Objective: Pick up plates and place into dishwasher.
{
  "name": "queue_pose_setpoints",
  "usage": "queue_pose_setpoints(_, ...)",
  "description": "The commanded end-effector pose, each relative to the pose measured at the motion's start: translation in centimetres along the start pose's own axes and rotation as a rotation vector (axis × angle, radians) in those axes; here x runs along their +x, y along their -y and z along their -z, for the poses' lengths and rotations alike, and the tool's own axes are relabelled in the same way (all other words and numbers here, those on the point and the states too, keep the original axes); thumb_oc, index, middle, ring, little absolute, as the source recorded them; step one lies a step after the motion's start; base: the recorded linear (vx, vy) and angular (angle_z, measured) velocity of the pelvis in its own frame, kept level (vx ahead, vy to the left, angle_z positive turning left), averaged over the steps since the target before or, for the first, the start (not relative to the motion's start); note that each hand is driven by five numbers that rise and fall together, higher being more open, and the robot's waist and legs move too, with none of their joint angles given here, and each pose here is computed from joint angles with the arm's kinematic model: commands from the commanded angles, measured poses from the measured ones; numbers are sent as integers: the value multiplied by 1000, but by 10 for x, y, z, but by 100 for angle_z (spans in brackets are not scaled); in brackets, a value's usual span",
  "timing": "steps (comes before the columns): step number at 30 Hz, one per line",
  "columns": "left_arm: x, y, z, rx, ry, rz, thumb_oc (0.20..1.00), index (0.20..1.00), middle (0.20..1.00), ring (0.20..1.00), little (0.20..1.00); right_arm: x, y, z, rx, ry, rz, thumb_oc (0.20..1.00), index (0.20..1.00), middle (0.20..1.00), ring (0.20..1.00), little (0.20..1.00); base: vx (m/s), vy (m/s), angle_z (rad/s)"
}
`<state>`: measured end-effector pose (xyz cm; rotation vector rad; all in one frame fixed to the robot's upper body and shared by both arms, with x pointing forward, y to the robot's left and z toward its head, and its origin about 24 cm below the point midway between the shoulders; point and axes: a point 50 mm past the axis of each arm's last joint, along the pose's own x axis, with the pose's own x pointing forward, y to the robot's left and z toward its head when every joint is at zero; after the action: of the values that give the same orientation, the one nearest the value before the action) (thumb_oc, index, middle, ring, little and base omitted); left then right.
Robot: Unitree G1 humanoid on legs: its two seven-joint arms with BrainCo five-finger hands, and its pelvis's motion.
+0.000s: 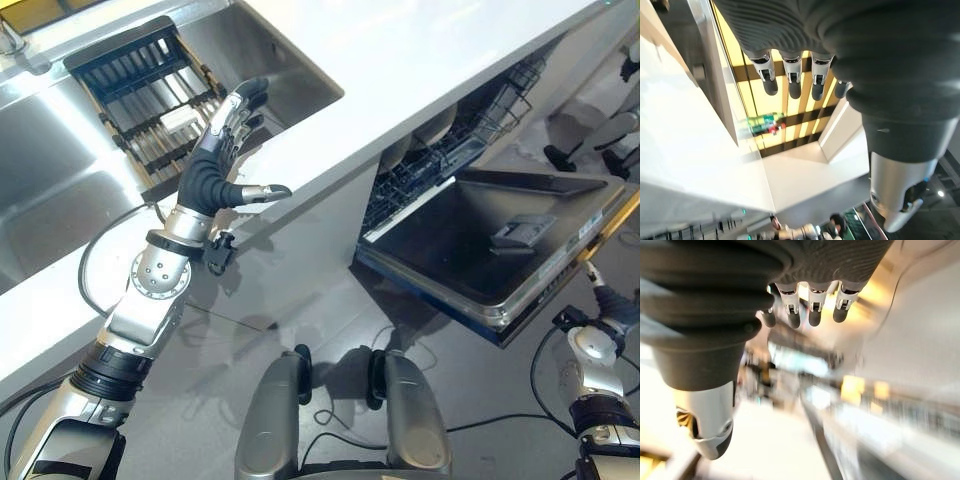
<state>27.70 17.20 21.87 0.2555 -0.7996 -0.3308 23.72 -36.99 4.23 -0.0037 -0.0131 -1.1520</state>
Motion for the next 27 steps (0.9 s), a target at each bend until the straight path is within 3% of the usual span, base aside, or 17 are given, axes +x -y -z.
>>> queue_pose_setpoints(1, -11, 24, 0, -87, 26, 3, 1000, 1000, 1000, 1000, 1000, 8, 7, -3, 93, -8, 61, 1000, 1000, 1000, 1000, 1000, -9, -3, -3)
queue_pose_setpoints(4, -8, 26, 0, -98, 24, 26, 1000, 1000, 1000, 1000, 1000, 3, 3, 25, 166, -187, -30, 1000, 1000, 1000, 1000, 1000, 0, -11, 0)
queue_pose_setpoints(7, -3, 29, -3, -97, 36, 52, 1000, 1000, 1000, 1000, 1000, -7, -14, 49, 221, -372, -229, 1000, 1000, 1000, 1000, 1000, -10, -25, 0)
queue_pose_setpoints(14, 7, 28, -6, -96, 45, 112, 1000, 1000, 1000, 1000, 1000, -34, -76, 44, 499, -499, -687, 1000, 1000, 1000, 1000, 1000, -13, -54, 0)
queue_pose_setpoints(22, 5, 18, -2, -109, 29, 155, 1000, 1000, 1000, 1000, 1000, -52, -151, -46, 937, -350, -1205, 1000, 1000, 1000, 1000, 1000, 0, -40, -8)
queue_pose_setpoints(27, 1, 14, 1, -113, 6, 188, 1000, 1000, 1000, 1000, 1000, -62, -171, -113, 1115, -152, -1387, 1000, 1000, 1000, 1000, 1000, 45, -42, -17)
